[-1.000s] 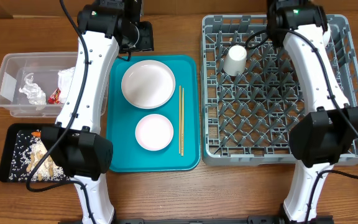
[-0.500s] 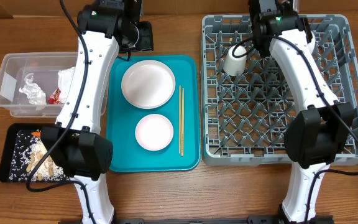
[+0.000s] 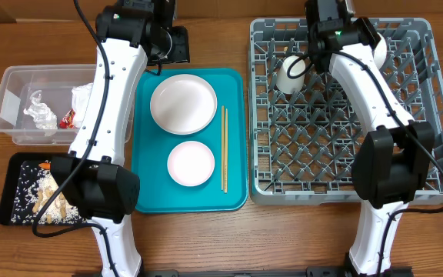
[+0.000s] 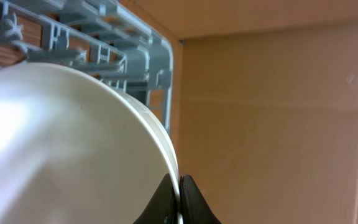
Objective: Sort waste into correct bins and load items into the dishwasher
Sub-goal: 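Lower the bowl into the rack's back row with the right gripper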
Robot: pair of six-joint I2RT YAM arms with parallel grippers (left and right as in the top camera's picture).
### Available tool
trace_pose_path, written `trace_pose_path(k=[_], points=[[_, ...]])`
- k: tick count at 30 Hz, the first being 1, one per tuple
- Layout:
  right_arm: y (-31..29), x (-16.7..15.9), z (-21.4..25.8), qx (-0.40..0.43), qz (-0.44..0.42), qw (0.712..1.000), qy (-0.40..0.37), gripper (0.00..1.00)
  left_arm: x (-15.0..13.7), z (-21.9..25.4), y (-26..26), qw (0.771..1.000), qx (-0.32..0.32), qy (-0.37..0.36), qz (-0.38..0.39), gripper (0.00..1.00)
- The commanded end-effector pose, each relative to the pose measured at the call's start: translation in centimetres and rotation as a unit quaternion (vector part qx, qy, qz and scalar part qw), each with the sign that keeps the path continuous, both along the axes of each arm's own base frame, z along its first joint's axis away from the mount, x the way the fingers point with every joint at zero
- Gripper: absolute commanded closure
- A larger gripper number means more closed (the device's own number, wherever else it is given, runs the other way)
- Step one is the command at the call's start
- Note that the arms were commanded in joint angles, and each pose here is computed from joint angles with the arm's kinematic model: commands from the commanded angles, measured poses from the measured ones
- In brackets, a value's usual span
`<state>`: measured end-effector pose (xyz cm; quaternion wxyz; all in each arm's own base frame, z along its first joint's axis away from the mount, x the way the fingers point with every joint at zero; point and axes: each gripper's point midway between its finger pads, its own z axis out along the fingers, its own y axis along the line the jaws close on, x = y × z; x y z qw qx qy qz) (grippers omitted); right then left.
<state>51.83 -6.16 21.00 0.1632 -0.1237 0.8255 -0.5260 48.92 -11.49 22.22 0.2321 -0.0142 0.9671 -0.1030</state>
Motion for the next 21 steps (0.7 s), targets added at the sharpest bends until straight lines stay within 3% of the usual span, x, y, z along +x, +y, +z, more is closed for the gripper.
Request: trace_pose_path(k=[1,9,21], points=[[-0.4,0.5,1.6,-0.049,0.034,0.997,0.054,0.96,0.0,2.0,0.1,1.0,0.004,-0.026,-0.007,0.49],[1.0,0.2,0.1,-0.034,0.072,0.991,0.103,0.96,-0.1,1.9,0.1,1.0,0.004,-0.025,-0.007,0.49],[1.4,-0.2,-0.9,-0.011,0.079,0.99,0.115,0.96,-0.2,1.9,0.2,1.0,0.007,-0.022,-0.01,0.49]])
